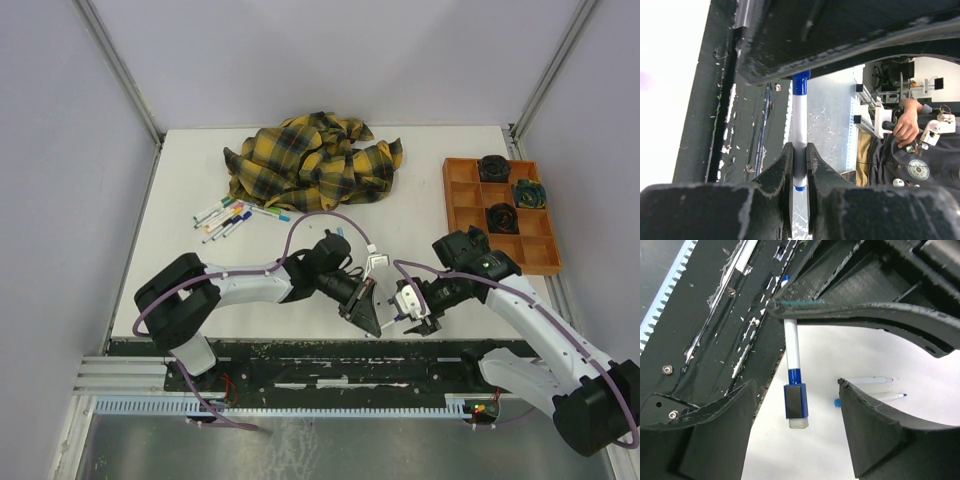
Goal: Open the pen caps
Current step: Pick up the pen from the center of the board.
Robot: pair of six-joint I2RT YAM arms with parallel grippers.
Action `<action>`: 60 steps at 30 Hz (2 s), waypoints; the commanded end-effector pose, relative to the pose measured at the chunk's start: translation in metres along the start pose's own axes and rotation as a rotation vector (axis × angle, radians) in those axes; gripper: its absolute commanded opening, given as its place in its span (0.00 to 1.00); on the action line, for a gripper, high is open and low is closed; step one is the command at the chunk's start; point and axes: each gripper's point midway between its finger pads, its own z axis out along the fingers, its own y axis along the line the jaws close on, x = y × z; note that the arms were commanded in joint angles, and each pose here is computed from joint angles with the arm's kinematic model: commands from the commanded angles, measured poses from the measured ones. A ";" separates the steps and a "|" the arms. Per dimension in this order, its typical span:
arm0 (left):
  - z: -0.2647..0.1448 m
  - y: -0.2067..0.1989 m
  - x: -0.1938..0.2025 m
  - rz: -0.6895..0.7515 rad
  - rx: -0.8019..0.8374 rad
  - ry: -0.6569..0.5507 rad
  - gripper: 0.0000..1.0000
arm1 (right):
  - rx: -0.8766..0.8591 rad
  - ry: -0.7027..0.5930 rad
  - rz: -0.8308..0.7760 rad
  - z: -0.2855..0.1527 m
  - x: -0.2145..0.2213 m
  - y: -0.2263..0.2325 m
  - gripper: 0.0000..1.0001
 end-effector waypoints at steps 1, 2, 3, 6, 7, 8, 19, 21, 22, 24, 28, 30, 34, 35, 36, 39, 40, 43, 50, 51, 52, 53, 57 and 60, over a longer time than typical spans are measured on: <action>0.001 0.007 -0.011 0.081 -0.030 -0.067 0.03 | 0.062 -0.091 0.002 -0.009 -0.027 -0.012 0.77; 0.001 0.009 -0.014 0.090 -0.037 -0.092 0.03 | 0.068 -0.106 0.012 -0.011 -0.031 -0.014 0.78; 0.001 0.011 -0.016 0.097 -0.044 -0.117 0.03 | 0.074 -0.119 0.026 -0.012 -0.034 -0.014 0.78; 0.000 0.017 -0.025 0.112 -0.067 -0.207 0.03 | 0.088 -0.171 0.057 -0.019 -0.045 -0.017 0.79; -0.002 0.020 -0.030 0.116 -0.083 -0.244 0.03 | 0.091 -0.195 0.067 -0.022 -0.051 -0.017 0.79; -0.004 0.021 -0.036 0.127 -0.095 -0.285 0.03 | 0.096 -0.218 0.077 -0.025 -0.055 -0.017 0.79; -0.080 0.012 -0.102 0.270 -0.280 -0.912 0.03 | 0.208 -0.357 0.321 -0.055 -0.078 -0.045 0.79; -0.095 0.011 -0.109 0.275 -0.311 -0.996 0.03 | 0.240 -0.368 0.400 -0.059 -0.076 -0.055 0.77; -0.101 0.011 -0.112 0.281 -0.329 -1.030 0.03 | 0.263 -0.379 0.448 -0.062 -0.073 -0.062 0.77; -0.108 0.006 -0.116 0.298 -0.327 -1.080 0.03 | 0.304 -0.407 0.527 -0.067 -0.070 -0.076 0.76; -0.121 -0.006 -0.120 0.338 -0.299 -1.205 0.03 | 0.371 -0.464 0.661 -0.074 -0.064 -0.103 0.73; -0.128 -0.012 -0.121 0.357 -0.290 -1.268 0.03 | 0.427 -0.505 0.766 -0.077 -0.061 -0.118 0.72; -0.130 -0.021 -0.125 0.391 -0.270 -1.335 0.03 | 0.603 -0.579 1.106 -0.090 -0.046 -0.149 0.71; -0.128 -0.021 -0.127 0.394 -0.269 -1.340 0.03 | 0.625 -0.596 1.159 -0.093 -0.044 -0.153 0.71; -0.126 -0.022 -0.129 0.395 -0.265 -1.345 0.03 | 0.604 -0.616 1.182 -0.092 -0.048 -0.153 0.71; -0.120 -0.024 -0.137 0.386 -0.244 -1.353 0.03 | 0.507 -0.687 1.140 -0.090 -0.066 -0.149 0.70; -0.119 -0.025 -0.140 0.382 -0.235 -1.355 0.03 | 0.490 -0.694 1.120 -0.089 -0.070 -0.147 0.70; -0.115 -0.027 -0.144 0.372 -0.214 -1.356 0.03 | 0.463 -0.686 1.089 -0.084 -0.072 -0.143 0.69; -0.096 -0.032 -0.153 0.353 -0.166 -1.333 0.03 | 0.436 -0.648 0.997 -0.065 -0.070 -0.137 0.67; -0.093 -0.032 -0.154 0.351 -0.163 -1.329 0.03 | 0.437 -0.651 0.990 -0.064 -0.070 -0.138 0.67; -0.090 -0.032 -0.154 0.351 -0.159 -1.328 0.03 | 0.443 -0.653 0.985 -0.065 -0.070 -0.138 0.67; -0.088 -0.033 -0.155 0.350 -0.155 -1.327 0.03 | 0.448 -0.653 0.987 -0.064 -0.068 -0.139 0.67; -0.082 -0.035 -0.156 0.348 -0.141 -1.328 0.03 | 0.467 -0.657 1.003 -0.066 -0.067 -0.142 0.65; -0.081 -0.034 -0.156 0.347 -0.140 -1.326 0.03 | 0.480 -0.669 1.027 -0.069 -0.069 -0.146 0.63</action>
